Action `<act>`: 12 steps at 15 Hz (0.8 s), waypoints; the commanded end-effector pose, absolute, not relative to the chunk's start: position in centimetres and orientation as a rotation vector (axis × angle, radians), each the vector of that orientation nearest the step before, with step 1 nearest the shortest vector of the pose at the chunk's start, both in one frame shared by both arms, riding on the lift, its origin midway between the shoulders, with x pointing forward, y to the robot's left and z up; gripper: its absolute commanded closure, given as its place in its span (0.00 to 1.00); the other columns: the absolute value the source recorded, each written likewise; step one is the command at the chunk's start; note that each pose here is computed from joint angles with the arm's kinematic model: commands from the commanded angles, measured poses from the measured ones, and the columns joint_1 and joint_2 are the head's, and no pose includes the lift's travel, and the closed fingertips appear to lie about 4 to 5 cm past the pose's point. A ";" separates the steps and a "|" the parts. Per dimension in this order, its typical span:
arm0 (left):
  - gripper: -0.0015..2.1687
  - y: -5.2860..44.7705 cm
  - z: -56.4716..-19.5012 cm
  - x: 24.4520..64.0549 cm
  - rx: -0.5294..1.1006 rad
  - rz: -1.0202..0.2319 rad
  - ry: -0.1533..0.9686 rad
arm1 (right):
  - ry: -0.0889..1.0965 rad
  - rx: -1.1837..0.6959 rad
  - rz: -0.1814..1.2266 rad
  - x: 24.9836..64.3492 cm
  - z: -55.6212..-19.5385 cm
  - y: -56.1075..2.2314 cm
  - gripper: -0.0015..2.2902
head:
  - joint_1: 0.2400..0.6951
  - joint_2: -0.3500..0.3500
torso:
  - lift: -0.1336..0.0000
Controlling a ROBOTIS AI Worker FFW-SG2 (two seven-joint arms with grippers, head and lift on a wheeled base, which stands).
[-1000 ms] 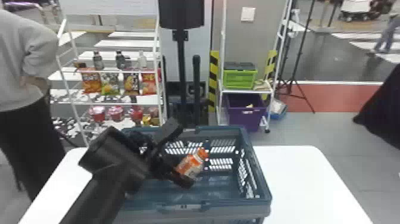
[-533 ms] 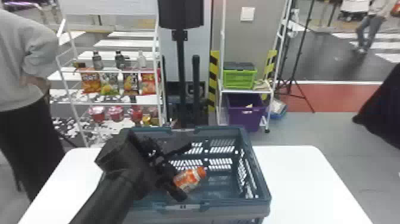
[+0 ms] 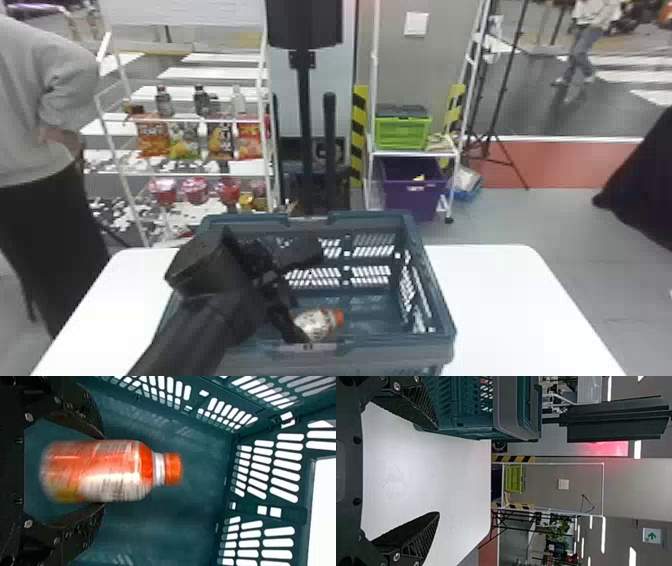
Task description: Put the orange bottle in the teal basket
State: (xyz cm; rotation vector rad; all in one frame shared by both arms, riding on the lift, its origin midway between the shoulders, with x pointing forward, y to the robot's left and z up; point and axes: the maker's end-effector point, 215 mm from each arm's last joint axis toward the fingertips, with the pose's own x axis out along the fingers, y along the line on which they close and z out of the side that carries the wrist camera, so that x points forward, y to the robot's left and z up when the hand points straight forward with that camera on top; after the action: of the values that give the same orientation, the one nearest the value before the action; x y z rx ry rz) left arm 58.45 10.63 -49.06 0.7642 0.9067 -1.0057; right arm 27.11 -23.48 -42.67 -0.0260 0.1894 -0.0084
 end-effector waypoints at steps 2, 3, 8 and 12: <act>0.06 10.4 -47.6 58.8 0.746 -0.967 0.856 | 0.191 -0.025 -0.009 26.9 -42.7 -23.5 0.06 | 0.57 0.50 | 1.00; 0.06 10.5 -46.1 59.4 0.735 -0.938 0.804 | 0.191 -0.028 -0.009 26.8 -42.7 -23.5 0.06 | 0.57 0.50 | 1.00; 0.06 15.1 -34.4 61.8 0.529 -0.725 0.528 | 0.188 -0.030 -0.008 26.3 -42.5 -23.7 0.06 | 0.57 0.50 | 1.00; 0.07 22.5 -26.7 57.2 0.205 -0.504 0.301 | 0.166 -0.037 0.005 26.4 -41.6 -23.6 0.06 | 0.57 0.50 | 1.00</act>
State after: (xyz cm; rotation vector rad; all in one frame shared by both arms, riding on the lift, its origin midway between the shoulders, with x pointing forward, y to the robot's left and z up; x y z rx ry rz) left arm 60.09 19.69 -28.62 0.3141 0.3600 -0.5696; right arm 26.33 -23.60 -41.98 -0.0326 0.1748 -0.0005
